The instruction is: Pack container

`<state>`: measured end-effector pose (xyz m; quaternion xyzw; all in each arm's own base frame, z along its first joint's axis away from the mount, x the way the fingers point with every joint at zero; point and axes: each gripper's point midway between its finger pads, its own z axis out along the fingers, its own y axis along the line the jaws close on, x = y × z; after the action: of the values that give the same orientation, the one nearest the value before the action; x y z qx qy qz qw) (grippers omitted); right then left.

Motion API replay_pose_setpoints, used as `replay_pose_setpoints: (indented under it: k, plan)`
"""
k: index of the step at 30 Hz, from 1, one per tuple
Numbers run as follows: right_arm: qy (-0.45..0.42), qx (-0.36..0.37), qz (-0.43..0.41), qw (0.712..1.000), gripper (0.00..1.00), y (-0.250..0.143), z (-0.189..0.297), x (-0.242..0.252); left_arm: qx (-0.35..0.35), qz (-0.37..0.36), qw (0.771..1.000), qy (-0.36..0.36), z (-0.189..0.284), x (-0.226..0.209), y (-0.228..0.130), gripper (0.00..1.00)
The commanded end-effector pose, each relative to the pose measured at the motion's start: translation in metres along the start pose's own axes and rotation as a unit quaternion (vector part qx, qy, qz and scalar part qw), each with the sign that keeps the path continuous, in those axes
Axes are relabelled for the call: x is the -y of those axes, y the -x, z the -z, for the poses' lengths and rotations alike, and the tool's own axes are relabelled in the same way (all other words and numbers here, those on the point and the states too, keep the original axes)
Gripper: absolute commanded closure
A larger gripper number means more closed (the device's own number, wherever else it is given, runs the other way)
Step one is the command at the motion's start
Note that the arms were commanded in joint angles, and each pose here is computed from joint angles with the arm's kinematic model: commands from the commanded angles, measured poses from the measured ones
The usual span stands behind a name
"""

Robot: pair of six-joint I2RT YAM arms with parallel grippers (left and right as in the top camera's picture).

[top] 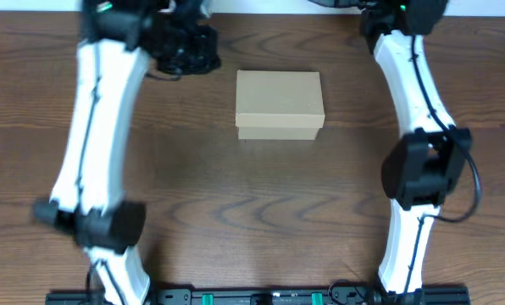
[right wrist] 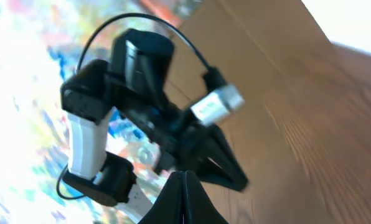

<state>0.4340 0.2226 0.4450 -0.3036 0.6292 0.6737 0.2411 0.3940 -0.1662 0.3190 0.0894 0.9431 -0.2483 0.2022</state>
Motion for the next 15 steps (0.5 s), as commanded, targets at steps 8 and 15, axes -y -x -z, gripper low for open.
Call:
replay_pose_setpoints:
  k: [8, 15]
  plan:
    - [-0.013, 0.069, 0.226, 0.972, 0.98, 0.043, 0.011, -0.164, 0.125, -0.043, 0.99, 0.059, 0.116, 0.022, -0.023, 0.94]
    - [-0.149, 0.208, 0.18, 0.95, 0.92, 0.089, 0.051, -0.144, 0.124, -0.038, 0.989, 0.072, 0.134, 0.022, -0.043, 0.95]
